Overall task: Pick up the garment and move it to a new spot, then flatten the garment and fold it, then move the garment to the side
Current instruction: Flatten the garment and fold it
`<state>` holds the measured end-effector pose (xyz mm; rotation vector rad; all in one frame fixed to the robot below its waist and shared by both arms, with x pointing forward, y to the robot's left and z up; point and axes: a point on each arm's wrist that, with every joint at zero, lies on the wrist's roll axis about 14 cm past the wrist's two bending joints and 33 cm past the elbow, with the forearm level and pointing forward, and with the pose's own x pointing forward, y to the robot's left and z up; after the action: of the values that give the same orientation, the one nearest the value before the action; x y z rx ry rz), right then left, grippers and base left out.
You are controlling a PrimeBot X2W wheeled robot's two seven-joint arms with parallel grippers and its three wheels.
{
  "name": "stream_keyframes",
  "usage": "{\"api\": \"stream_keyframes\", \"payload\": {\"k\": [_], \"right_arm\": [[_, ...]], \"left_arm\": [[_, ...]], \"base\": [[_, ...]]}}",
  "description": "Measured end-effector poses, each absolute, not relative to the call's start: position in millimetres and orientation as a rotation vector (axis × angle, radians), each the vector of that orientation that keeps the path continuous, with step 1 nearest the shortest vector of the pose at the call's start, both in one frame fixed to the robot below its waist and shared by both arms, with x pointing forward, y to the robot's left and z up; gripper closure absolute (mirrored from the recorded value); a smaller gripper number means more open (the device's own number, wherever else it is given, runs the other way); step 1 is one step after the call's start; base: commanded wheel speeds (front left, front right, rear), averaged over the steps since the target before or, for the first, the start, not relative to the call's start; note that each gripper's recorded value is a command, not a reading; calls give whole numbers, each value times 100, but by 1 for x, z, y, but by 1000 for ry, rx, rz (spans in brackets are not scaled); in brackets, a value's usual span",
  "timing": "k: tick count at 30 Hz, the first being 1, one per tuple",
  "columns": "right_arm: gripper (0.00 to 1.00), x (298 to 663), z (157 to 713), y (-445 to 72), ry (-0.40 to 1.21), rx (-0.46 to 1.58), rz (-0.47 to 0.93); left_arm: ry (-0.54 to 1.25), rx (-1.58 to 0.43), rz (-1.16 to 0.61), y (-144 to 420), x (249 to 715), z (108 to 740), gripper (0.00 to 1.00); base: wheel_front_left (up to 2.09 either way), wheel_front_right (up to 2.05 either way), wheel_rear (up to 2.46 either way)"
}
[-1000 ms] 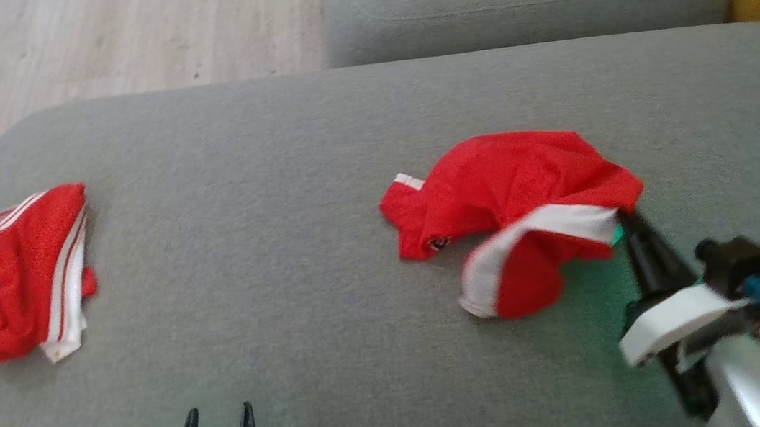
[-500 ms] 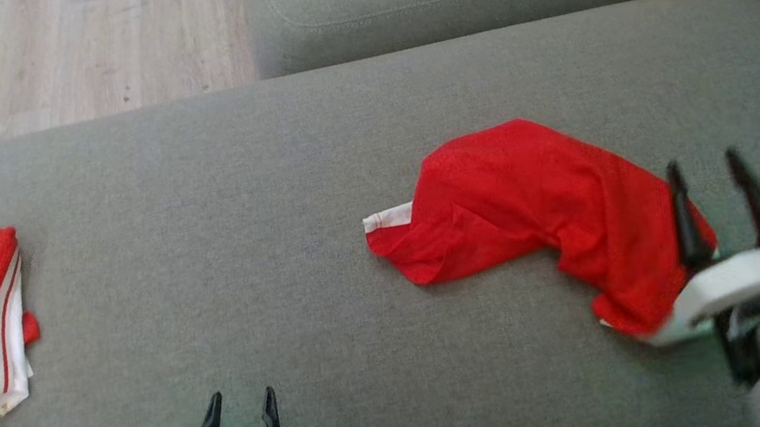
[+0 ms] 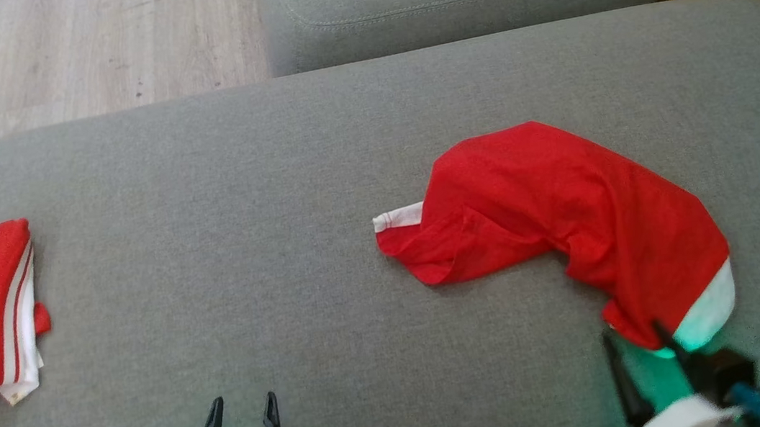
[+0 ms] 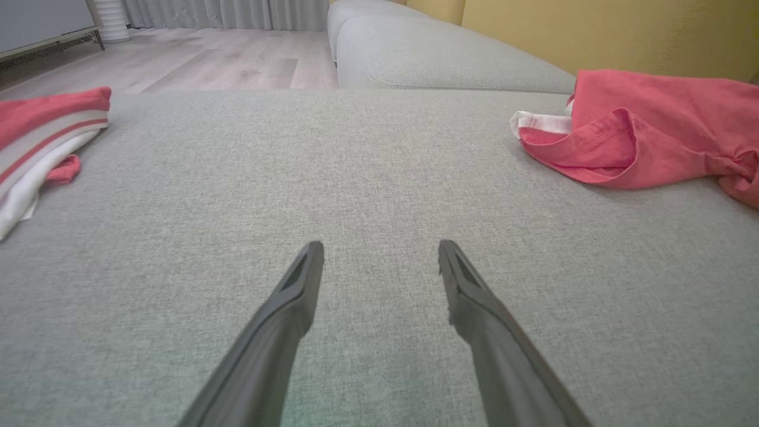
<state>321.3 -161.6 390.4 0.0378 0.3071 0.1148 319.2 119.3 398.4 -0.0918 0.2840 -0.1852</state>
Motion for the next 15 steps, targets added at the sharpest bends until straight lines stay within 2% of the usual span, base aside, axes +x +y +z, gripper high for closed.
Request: {"api": "stream_keyframes", "payload": {"k": [4,9,15], "right_arm": [[0,304,373,-139,369,8,198],[0,307,377,-120,355,-24,270],[0,321,379,-129,350,-43,250]], "left_arm": [[287,-93,-175,122,317,397,0],[287,-95,-165,125,315,397,0],[287,-96,-150,129,313,397,0]], "base": [[0,0,0],[0,0,0],[0,0,0]]}}
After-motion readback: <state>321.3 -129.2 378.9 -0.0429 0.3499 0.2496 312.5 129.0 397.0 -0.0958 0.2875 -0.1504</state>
